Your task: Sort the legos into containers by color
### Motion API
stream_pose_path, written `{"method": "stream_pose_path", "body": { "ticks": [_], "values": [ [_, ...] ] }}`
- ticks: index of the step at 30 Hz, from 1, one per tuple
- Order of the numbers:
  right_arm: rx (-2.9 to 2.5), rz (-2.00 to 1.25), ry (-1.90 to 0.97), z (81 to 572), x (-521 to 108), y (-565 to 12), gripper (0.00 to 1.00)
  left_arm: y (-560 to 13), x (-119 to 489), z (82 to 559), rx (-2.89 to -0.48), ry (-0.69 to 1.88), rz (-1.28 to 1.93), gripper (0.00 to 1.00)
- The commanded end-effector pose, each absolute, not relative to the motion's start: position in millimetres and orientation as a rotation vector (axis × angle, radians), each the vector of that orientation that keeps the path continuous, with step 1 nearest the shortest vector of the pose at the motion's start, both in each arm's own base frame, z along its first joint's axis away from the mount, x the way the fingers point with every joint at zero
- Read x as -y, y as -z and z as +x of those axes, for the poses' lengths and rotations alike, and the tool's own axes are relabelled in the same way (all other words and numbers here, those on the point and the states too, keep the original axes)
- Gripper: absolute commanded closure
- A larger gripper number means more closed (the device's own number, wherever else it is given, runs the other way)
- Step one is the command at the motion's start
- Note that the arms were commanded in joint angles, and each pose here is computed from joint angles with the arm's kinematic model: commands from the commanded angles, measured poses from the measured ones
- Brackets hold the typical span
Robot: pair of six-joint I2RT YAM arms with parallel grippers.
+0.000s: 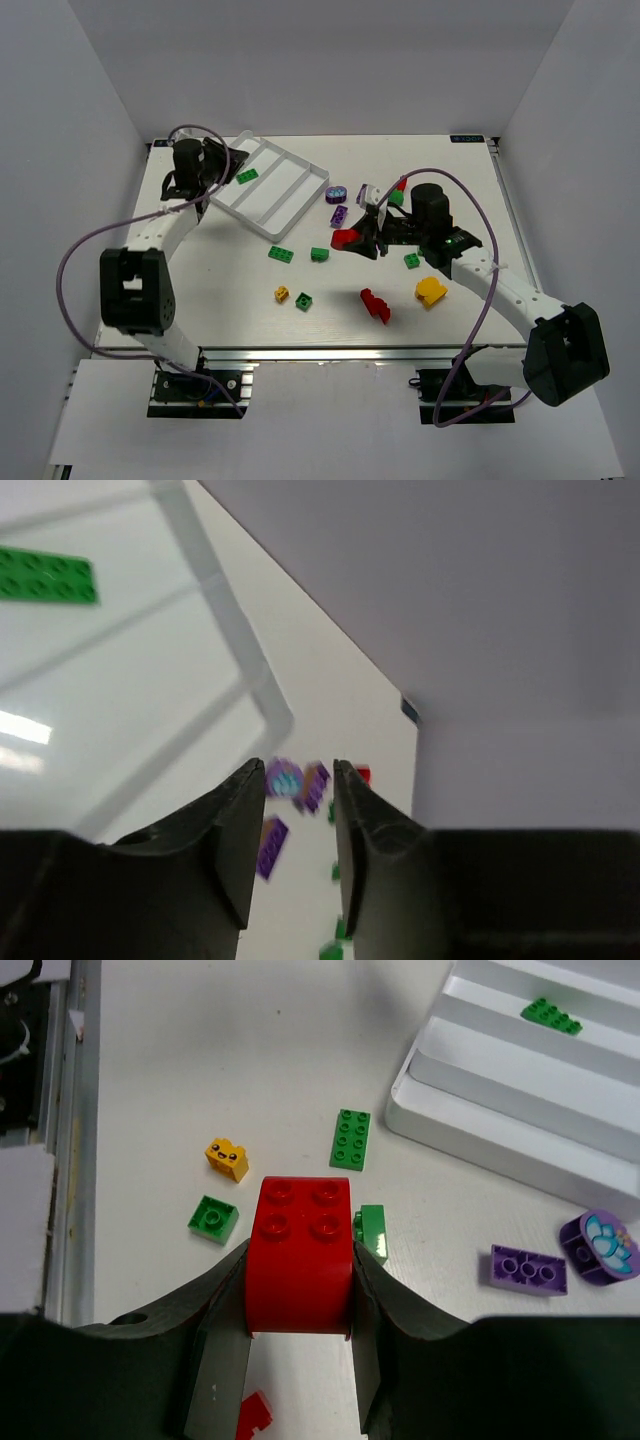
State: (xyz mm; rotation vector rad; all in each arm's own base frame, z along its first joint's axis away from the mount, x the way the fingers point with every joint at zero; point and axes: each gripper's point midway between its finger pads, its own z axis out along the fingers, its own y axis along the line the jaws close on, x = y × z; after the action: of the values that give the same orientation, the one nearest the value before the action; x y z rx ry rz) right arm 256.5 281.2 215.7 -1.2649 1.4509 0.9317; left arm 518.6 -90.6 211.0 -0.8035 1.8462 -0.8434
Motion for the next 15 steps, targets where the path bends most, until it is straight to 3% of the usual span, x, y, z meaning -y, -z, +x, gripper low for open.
{"method": "stream_pose_path", "body": {
  "ticks": [1, 3, 6, 10, 15],
  "values": [
    [-1.26, -1.388, -0.873, 255.3, -285.4, -236.2, 1.0, -238.4, 146.3, 467.1, -1.872, 1.075, -0.587, 0.55],
    [-1.235, -1.405, -0.865, 256.2, -286.1, -237.1, 1.0, -218.6, 175.7, 431.9, -1.946, 1.156, -0.529, 0.39],
    [-1.236, -1.409, -0.882, 257.2, -288.9, -236.8, 1.0, -212.8, 199.8, 382.1, -1.971, 1.277, -0.456, 0.32],
    [-1.313, -1.34, -0.896, 268.1, -292.9, -238.8, 1.0, -210.8, 191.8, 343.7, -1.97, 1.25, -0.426, 0.31],
    [-1.489, -1.18, -0.821, 318.6, -311.9, -231.1, 1.0, -201.5, 149.1, 322.6, -1.991, 0.957, -0.525, 0.31]
  ]
}}
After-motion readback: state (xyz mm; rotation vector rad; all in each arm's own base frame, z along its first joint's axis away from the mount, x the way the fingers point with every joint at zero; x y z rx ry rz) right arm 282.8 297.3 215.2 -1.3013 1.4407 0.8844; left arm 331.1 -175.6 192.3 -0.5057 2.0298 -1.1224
